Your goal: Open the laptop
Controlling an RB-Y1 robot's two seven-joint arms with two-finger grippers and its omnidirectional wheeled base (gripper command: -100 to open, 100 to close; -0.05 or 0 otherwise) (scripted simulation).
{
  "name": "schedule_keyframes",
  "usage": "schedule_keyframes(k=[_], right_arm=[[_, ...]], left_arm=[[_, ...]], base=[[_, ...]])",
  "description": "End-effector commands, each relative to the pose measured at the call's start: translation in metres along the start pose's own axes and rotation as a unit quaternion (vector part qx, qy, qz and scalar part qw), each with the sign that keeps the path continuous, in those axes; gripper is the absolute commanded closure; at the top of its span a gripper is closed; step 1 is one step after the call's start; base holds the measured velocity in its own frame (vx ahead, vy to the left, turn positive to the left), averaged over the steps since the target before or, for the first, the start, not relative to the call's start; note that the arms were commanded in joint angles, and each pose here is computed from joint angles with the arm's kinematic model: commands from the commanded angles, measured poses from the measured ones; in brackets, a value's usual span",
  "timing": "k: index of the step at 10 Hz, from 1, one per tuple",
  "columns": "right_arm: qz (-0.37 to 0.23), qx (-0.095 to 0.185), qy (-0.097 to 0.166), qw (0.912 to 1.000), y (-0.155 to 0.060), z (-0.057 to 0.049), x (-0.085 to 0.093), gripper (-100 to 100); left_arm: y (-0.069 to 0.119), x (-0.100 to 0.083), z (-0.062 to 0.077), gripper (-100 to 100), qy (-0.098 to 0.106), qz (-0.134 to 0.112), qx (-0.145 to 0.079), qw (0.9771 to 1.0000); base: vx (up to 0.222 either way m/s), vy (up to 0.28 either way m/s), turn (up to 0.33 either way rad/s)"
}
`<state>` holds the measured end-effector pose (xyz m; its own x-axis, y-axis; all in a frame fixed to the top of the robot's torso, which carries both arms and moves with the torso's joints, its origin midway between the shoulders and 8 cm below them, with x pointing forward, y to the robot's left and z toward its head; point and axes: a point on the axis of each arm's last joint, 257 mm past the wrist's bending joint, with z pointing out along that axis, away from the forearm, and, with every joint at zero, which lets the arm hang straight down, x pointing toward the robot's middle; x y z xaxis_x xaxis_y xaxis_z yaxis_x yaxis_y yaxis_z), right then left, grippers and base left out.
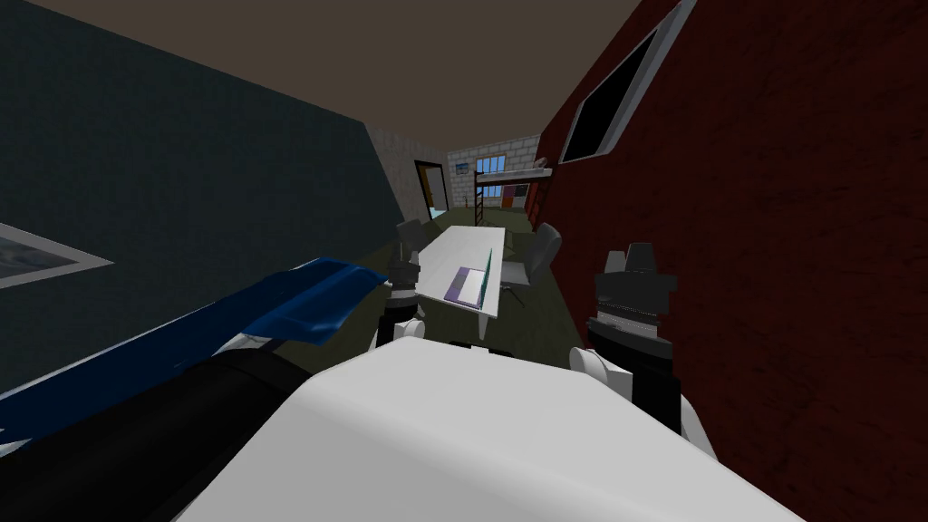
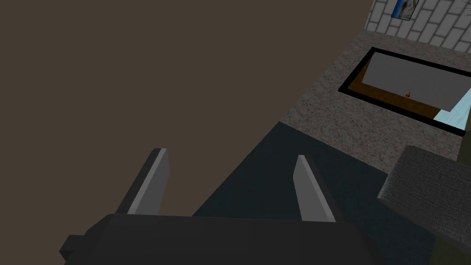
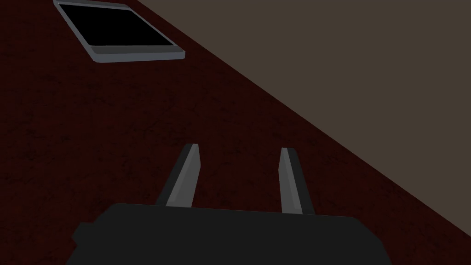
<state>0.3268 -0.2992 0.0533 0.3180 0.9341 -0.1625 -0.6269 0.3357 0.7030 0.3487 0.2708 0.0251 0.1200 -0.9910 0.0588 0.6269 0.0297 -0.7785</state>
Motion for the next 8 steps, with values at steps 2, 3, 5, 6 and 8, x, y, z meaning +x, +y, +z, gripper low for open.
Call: schedule_keyframes(k=[2,3,5,6,8], right_arm=[[0.000,0.000,0.000,1.0000,0.000,0.000,0.000,0],[0.000,0.000,0.000,1.0000,0.000,0.000,0.000,0],[0.000,0.000,0.000,1.0000,0.000,0.000,0.000,0],[0.000,0.000,0.000,1.0000,0.000,0.000,0.000,0],[0.000,0.000,0.000,1.0000,0.000,0.000,0.000,0]], left_arm=[[0.004,0.005,-0.001,-100,0.020,0.011,-0.006,0.9997],[0.007,0.008,-0.002,-100,0.034,0.019,-0.012,0.9992],[0.015,0.014,-0.005,-100,0.058,0.036,-0.025,0.9974],[0.020,0.015,-0.006,-100,0.067,0.044,-0.032,0.9963],[0.035,0.017,-0.010,-100,0.083,0.065,-0.056,0.9928]], base=[[0.002,-0.005,-0.008],[-0.005,-0.024,-0.021],[-0.009,-0.039,-0.024],[-0.012,-0.048,-0.032],[-0.012,-0.081,-0.053]])
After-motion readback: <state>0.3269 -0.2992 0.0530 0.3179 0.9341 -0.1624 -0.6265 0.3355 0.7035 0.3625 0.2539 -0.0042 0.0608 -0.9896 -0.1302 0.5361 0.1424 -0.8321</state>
